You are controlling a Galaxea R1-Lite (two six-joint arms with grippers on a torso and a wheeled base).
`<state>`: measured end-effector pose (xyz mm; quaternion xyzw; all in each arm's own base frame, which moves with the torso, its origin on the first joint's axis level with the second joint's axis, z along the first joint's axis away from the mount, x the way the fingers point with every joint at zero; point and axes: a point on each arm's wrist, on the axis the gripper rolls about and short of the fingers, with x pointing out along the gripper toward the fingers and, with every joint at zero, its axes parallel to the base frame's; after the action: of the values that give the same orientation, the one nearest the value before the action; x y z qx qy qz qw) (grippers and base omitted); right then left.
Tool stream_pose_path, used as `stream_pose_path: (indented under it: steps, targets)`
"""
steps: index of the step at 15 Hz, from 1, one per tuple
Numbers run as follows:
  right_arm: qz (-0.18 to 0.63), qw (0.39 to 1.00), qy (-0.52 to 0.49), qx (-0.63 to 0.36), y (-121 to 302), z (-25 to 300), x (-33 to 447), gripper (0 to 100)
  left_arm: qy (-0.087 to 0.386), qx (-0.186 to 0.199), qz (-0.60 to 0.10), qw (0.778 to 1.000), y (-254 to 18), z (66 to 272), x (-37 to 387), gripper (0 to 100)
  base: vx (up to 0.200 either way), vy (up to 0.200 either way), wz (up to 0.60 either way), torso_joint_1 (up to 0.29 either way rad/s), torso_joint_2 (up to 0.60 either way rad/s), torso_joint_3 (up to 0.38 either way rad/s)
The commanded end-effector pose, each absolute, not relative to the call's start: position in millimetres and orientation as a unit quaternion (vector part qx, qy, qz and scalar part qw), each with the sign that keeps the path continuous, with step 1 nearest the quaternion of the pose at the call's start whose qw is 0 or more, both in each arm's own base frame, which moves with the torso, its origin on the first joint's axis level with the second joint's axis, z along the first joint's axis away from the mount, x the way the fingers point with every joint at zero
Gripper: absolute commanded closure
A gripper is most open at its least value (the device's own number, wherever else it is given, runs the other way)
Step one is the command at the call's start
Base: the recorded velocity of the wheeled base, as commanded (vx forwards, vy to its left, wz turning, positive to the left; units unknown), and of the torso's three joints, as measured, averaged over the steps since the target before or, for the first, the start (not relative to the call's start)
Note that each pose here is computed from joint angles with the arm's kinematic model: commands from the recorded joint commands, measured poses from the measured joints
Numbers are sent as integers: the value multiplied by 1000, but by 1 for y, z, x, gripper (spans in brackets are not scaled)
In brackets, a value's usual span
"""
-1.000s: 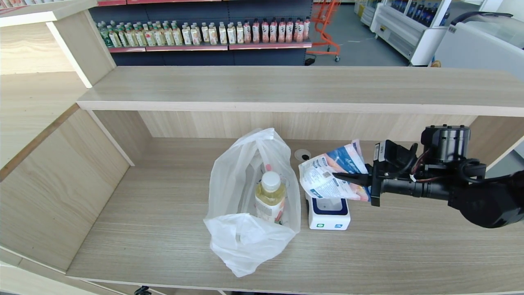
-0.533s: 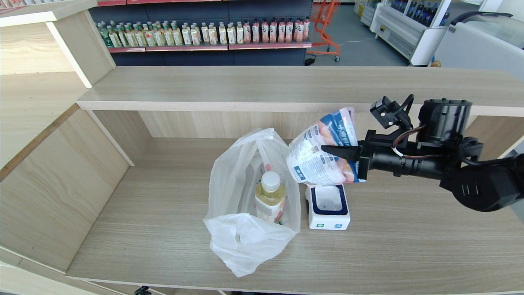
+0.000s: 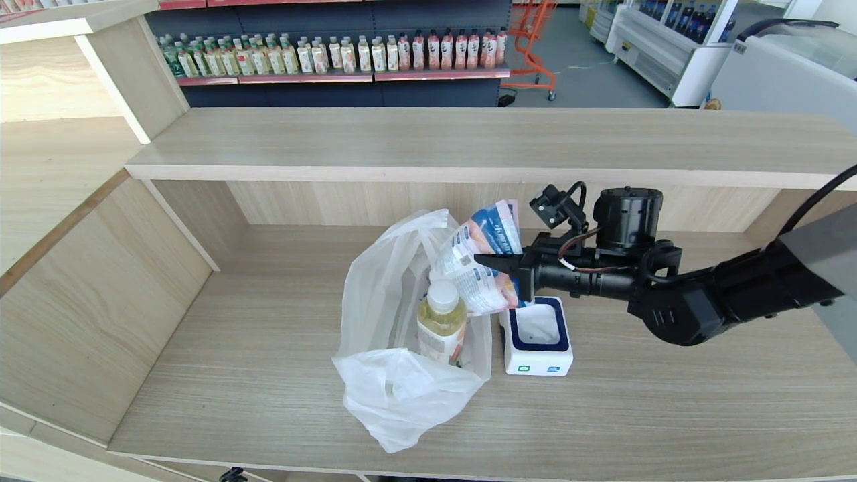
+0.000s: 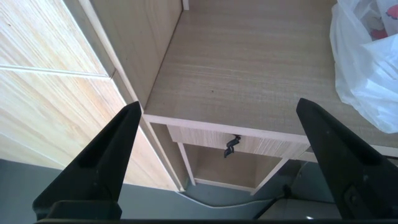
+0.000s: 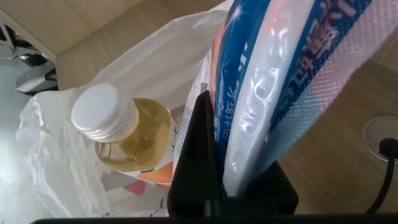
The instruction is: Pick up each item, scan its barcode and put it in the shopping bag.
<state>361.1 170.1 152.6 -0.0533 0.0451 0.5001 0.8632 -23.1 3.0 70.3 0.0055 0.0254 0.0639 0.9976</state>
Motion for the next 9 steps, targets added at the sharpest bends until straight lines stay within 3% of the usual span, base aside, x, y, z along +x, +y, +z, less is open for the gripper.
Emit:
stream_pose_path:
  steps: [1, 9]
  targets:
    - [504, 860, 57, -54, 179, 125, 375, 100, 26, 6, 64, 998, 3, 70, -23, 0, 0, 0, 0, 0, 0, 0]
    - [515, 854, 43, -55, 197, 114, 387, 100, 25, 5, 64, 998, 3, 70, -23, 0, 0, 0, 0, 0, 0, 0]
